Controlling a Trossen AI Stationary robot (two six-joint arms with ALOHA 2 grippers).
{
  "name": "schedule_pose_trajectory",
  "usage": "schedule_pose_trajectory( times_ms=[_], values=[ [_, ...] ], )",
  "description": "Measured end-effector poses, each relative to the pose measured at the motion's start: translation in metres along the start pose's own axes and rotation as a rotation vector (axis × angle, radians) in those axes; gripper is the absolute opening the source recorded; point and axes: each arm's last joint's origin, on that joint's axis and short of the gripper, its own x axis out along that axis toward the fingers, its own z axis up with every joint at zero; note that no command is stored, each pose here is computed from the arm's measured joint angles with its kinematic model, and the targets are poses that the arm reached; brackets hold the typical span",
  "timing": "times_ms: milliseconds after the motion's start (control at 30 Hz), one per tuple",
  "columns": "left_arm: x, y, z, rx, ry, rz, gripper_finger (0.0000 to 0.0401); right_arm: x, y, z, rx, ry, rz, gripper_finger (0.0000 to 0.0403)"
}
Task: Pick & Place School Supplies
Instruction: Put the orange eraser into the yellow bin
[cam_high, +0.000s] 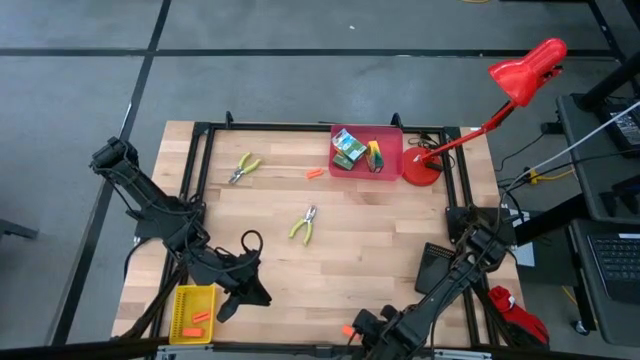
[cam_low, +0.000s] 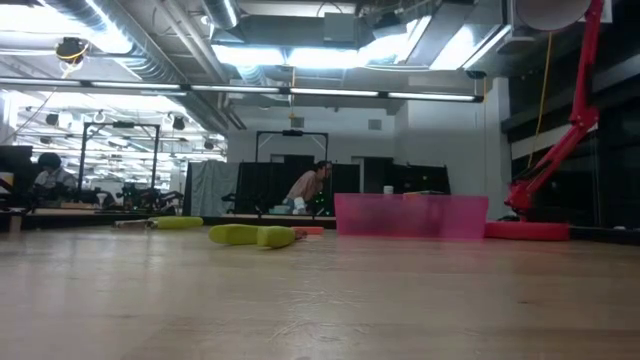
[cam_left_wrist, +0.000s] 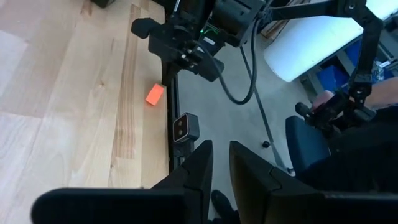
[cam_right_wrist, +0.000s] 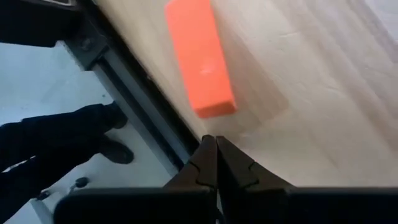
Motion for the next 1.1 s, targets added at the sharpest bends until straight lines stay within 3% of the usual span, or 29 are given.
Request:
schedule_pose_trajectory(
  times_ms=[400, 733, 1100],
  values=[
    [0.0, 0.0, 0.0, -0.006, -0.001, -0.003, 0.0049, 0.006, 0.001, 0.018, -0.012, -0.044, 0.015, 0.0],
    [0.0, -0.002, 0.001, -0.021, -0.015, -0.018, 0.0049, 0.01, -0.005, 0.072, -0.043, -0.144, 0.0, 0.0],
    [-0.001, -0.005, -0.001, -0.026, -0.015, -0.031, 0.0041, 0.011, -0.009, 0.147, -0.029, -0.294, 0.097, 0.0]
  ],
)
